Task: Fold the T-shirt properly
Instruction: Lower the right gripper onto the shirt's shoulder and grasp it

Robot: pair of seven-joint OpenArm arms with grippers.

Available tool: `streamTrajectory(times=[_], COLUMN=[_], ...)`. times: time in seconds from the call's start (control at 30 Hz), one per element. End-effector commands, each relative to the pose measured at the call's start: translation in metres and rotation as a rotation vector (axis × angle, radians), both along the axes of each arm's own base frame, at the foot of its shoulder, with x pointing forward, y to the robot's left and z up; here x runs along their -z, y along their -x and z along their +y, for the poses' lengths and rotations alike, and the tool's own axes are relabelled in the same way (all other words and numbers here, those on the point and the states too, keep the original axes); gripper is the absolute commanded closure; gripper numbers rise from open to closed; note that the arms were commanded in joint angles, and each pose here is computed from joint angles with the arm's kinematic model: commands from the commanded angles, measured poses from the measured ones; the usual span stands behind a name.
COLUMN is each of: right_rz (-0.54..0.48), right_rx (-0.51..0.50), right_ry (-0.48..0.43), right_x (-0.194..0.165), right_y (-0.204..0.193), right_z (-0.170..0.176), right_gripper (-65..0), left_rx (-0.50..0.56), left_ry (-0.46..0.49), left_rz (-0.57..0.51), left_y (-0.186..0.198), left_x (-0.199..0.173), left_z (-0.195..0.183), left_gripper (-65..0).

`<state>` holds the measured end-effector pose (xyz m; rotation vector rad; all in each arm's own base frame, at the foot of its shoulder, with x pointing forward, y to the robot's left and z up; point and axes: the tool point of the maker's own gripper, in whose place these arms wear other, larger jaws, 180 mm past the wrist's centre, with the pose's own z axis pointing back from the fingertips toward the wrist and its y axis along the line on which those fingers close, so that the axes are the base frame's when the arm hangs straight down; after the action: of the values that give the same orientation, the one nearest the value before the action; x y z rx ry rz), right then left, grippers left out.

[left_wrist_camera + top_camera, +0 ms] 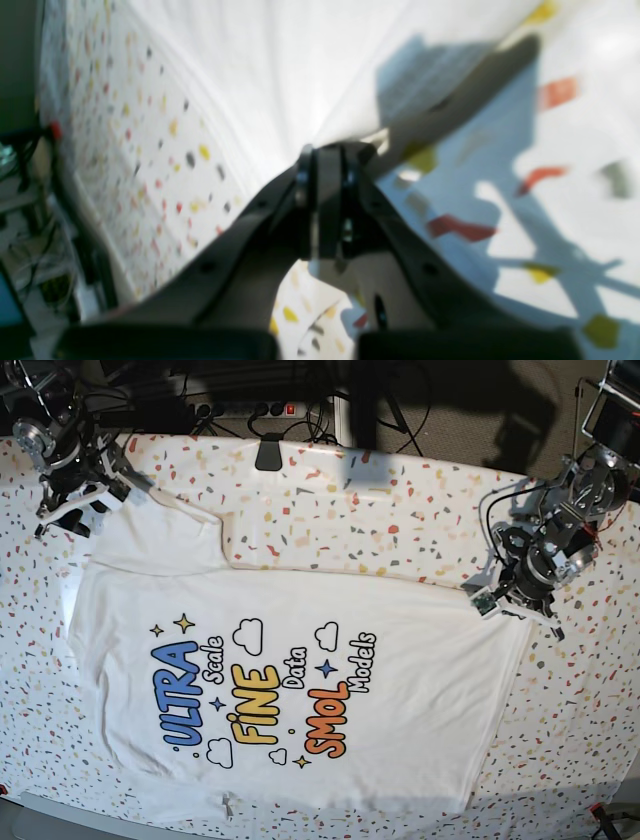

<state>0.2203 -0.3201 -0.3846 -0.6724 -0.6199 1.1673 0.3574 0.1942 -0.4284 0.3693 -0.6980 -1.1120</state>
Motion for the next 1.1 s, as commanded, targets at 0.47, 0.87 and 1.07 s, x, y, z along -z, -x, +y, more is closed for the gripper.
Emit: streamTrajectory(times=[0.47, 0.87, 1.07], right_rz=[0.120, 0.180, 0.159], right_rx=[-0.170, -0.273, -0.283], right_ry=[0.130, 0.129, 0.090], right_x=[0.019, 0.047, 0.045], right_y=[0.007, 0.004, -0.006], right_z=[-0.008, 0.037, 0.047], right_gripper=[-32.3, -32.3, -32.3], left_rx=[-0.016, -0.015, -0.013], left_ry=[-0.024, -0.024, -0.021], left_rz=[-0.025, -0.025, -0.027], left_y=[-0.008, -0.008, -0.008], left_x=[-0.010, -0.010, -0.010], left_z=[0.011, 0.011, 0.010], left_gripper=[0.0, 0.0, 0.0])
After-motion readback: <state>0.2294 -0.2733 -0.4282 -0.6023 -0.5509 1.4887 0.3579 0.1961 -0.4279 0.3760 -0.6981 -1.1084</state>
